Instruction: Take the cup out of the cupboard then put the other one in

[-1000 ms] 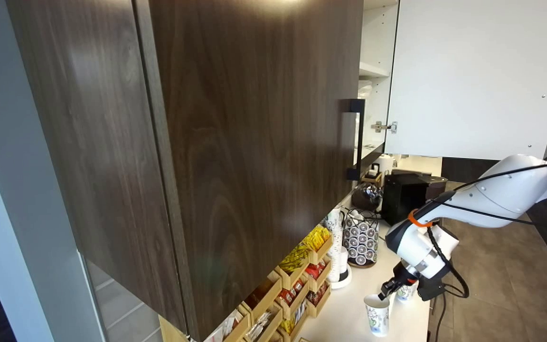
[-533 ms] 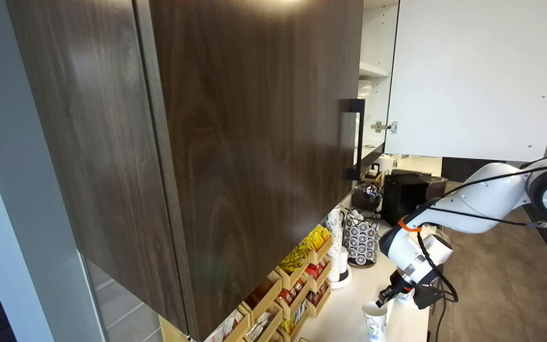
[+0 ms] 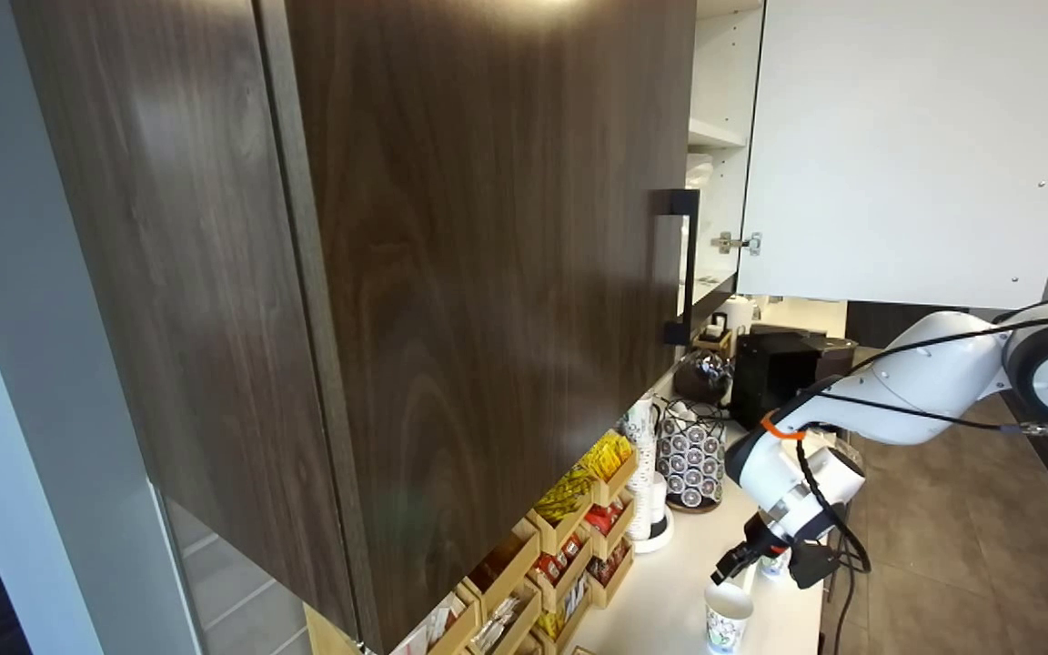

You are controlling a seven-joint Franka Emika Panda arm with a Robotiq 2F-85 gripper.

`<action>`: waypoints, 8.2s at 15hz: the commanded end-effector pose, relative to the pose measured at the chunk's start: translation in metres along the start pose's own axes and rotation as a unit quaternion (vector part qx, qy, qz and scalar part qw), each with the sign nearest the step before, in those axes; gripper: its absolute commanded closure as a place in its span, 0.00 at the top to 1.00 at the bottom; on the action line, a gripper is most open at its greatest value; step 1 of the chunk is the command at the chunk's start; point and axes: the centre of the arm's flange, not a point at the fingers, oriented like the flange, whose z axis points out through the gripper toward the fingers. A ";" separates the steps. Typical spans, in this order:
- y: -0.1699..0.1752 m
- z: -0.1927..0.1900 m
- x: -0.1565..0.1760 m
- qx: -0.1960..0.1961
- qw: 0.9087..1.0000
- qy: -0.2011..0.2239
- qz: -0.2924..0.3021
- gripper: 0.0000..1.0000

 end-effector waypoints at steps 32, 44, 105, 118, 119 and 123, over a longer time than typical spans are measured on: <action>0.202 -0.047 -0.009 -0.150 0.929 0.052 0.335 1.00; 0.216 -0.026 -0.003 -0.117 0.918 0.040 0.376 0.20; -0.041 -0.528 0.215 0.121 0.946 0.296 -0.062 0.01; -0.122 -0.529 0.311 0.038 0.976 0.206 -0.063 0.01; -0.123 -0.526 0.314 0.031 0.978 0.196 -0.063 0.01; -0.129 -0.523 0.326 0.019 0.984 0.163 -0.063 0.01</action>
